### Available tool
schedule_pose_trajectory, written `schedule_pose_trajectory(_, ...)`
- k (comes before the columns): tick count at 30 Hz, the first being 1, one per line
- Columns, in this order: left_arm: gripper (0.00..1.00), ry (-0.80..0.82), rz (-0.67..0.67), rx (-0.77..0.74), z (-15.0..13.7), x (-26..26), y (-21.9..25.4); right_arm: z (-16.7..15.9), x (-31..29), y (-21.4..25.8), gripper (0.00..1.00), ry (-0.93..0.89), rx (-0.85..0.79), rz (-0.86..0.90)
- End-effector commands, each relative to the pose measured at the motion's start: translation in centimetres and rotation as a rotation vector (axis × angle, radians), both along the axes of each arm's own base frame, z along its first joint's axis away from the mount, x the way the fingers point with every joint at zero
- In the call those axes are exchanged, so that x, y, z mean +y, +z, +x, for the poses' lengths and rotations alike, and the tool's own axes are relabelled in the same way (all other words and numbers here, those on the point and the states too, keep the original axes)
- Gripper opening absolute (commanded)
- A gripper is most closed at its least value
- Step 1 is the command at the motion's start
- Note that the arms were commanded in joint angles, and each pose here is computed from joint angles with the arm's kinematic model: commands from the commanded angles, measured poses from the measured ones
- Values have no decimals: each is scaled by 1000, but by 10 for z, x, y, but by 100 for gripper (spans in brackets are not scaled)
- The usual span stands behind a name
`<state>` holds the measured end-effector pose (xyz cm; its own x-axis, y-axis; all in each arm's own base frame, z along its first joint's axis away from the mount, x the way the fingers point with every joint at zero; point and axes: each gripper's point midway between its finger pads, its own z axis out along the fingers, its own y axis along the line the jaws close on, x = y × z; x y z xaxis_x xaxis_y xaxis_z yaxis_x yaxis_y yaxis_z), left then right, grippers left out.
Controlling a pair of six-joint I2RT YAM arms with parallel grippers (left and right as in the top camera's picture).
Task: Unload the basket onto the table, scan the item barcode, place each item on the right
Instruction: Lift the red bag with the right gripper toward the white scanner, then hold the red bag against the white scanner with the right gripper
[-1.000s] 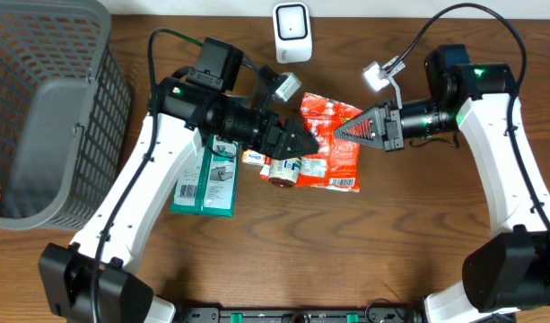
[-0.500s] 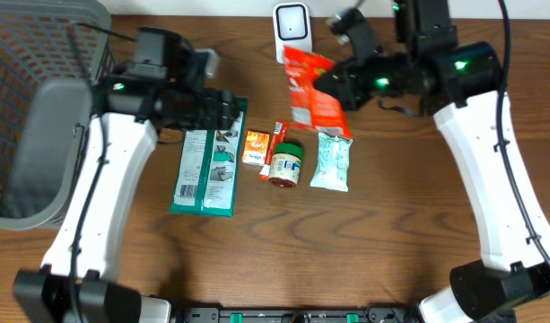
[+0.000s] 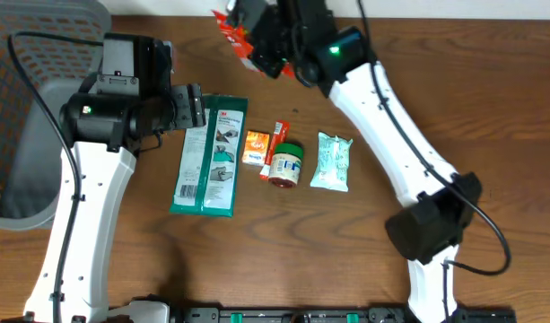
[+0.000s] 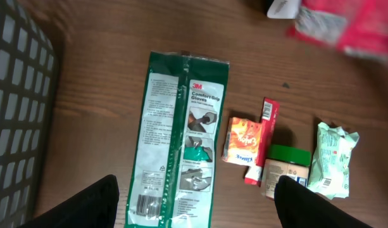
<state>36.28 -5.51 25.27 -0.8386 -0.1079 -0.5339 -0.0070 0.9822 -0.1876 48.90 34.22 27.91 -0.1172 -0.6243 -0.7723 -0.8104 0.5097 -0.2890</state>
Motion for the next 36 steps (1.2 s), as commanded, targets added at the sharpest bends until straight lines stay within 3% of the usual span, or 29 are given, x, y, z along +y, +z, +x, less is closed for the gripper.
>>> schedule_pose_trajectory(1, 79, 18, 10, -10, 2, 4, 4, 15, 12, -8, 1, 136, -183, -132)
schedule_pose_trajectory(4, 79, 18, 10, -10, 2, 4, 4, 29, 20, -32, 1, 222, -255, -189)
schedule_pose_trajectory(7, 79, 18, 10, -10, 2, 4, 4, 57, 23, -43, 1, 224, -318, -135)
schedule_pose_trajectory(15, 79, 18, 10, -10, 2, 4, 4, 139, -1, -65, 1, 118, -552, -48)
schedule_pose_trajectory(20, 79, 18, 10, -10, 2, 4, 4, 169, -21, -82, 1, 62, -663, -19)
schedule_pose_trajectory(25, 79, 18, 10, -10, 2, 4, 4, 174, -28, -96, 1, 67, -643, -23)
schedule_pose_trajectory(31, 80, 18, 10, -10, 2, 4, 4, 161, -36, -136, 1, 180, -508, -86)
schedule_pose_trajectory(36, 79, 18, 10, -10, 2, 4, 4, 173, -45, -102, 1, 154, -635, -55)
